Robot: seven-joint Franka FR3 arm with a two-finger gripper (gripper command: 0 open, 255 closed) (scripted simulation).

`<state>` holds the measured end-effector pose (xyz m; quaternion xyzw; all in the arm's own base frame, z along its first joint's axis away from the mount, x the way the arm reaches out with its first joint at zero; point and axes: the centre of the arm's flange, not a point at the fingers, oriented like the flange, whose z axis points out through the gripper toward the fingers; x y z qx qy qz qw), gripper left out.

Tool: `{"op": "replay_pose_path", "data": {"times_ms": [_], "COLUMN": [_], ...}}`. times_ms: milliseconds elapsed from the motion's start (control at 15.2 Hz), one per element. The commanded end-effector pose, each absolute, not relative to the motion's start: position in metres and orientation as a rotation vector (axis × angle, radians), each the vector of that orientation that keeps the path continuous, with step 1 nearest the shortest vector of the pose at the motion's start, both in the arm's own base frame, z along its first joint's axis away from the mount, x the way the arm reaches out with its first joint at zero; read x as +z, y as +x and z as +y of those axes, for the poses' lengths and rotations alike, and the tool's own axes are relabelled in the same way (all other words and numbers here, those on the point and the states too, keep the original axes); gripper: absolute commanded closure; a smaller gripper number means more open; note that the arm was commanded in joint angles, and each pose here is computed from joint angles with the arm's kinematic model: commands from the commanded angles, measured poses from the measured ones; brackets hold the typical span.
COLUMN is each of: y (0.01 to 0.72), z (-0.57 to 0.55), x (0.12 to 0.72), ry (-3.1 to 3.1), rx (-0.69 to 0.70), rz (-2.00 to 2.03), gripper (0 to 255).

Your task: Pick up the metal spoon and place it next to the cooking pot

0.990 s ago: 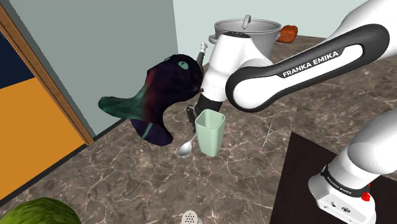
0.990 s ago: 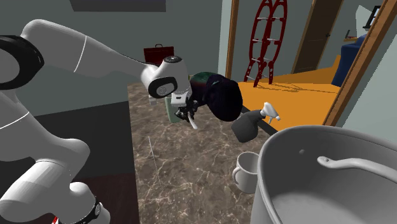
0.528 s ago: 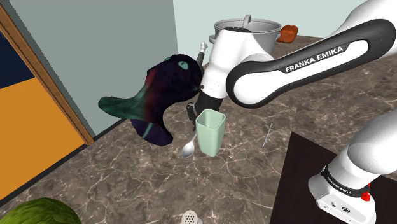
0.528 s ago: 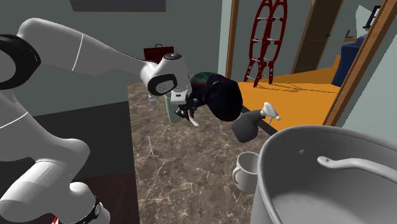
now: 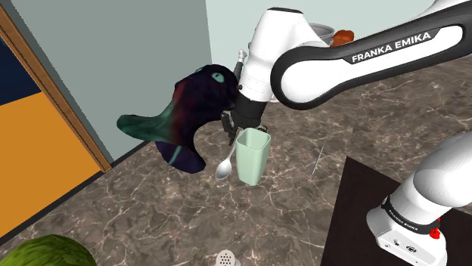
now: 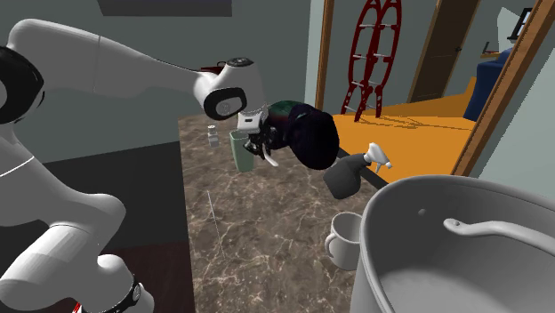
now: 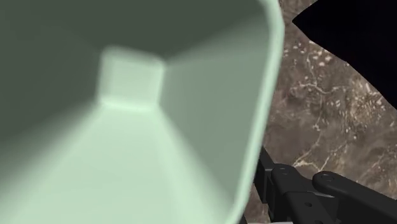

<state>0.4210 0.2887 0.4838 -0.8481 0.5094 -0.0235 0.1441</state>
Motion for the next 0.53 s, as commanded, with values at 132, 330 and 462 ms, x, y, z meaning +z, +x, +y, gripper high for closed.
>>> {"op": "replay_pose_path", "data": {"times_ms": [132,330,462], "y": [0.421,0.421,0.421], "z": [0.289,0.289,0.289], "x": [0.505,0.521,0.531], "ry": [-2.445,-2.445,-2.445], "rx": [-0.067,-0.067,-0.067], "rz": [1.468,1.468,1.468], "gripper": [255,255,255]}}
